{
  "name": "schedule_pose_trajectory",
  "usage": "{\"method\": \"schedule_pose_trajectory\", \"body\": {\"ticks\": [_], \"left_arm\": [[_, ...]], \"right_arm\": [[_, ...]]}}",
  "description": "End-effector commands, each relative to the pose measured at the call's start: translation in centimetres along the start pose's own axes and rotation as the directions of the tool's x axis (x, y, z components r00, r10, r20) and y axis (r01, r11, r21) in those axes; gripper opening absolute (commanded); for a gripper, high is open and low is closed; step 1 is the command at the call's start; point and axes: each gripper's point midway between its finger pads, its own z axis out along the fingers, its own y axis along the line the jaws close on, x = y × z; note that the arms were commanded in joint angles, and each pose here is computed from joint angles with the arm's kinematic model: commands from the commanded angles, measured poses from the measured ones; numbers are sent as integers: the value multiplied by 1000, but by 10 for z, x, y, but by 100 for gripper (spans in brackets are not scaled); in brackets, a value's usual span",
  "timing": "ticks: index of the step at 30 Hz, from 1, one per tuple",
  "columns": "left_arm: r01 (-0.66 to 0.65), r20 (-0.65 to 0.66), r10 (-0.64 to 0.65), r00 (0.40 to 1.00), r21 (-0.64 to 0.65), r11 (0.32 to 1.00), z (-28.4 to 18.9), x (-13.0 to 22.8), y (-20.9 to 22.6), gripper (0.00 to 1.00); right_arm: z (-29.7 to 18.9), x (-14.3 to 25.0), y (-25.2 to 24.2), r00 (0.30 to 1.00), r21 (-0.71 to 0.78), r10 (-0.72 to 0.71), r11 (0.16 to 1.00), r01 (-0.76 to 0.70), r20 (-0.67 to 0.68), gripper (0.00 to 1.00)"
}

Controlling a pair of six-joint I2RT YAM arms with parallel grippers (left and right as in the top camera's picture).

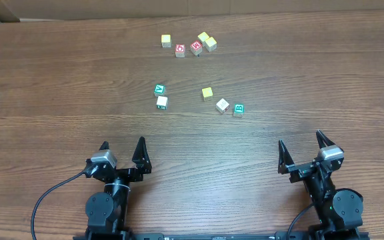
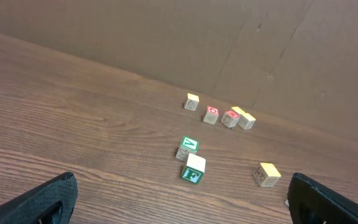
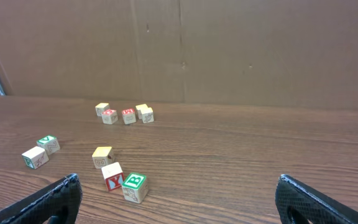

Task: Flip 5 blocks

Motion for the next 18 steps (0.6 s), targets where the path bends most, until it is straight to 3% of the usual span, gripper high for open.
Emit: {"method": "schedule_pose_trajectory", "body": {"ticks": [1,7,11,18], "left_arm": [[-18,10,18,1000,-5,1000,0,-1,1,100],[-14,18,14,1000,1,1000,0,-3,0,100],[-16,24,14,1000,88,996,-2,-10,-17,100],[-22,26,19,999,117,993,-25,-56,-37,100]], "right_arm": [[0,2,1,1000,-3,3,1000,-3,3,100],[0,2,1,999,-4,36,999,-36,3,100],[0,2,1,999,-3,41,999,-41,2,100],[-6,-21,3,993,-8,114,993,-114,21,100]]}}
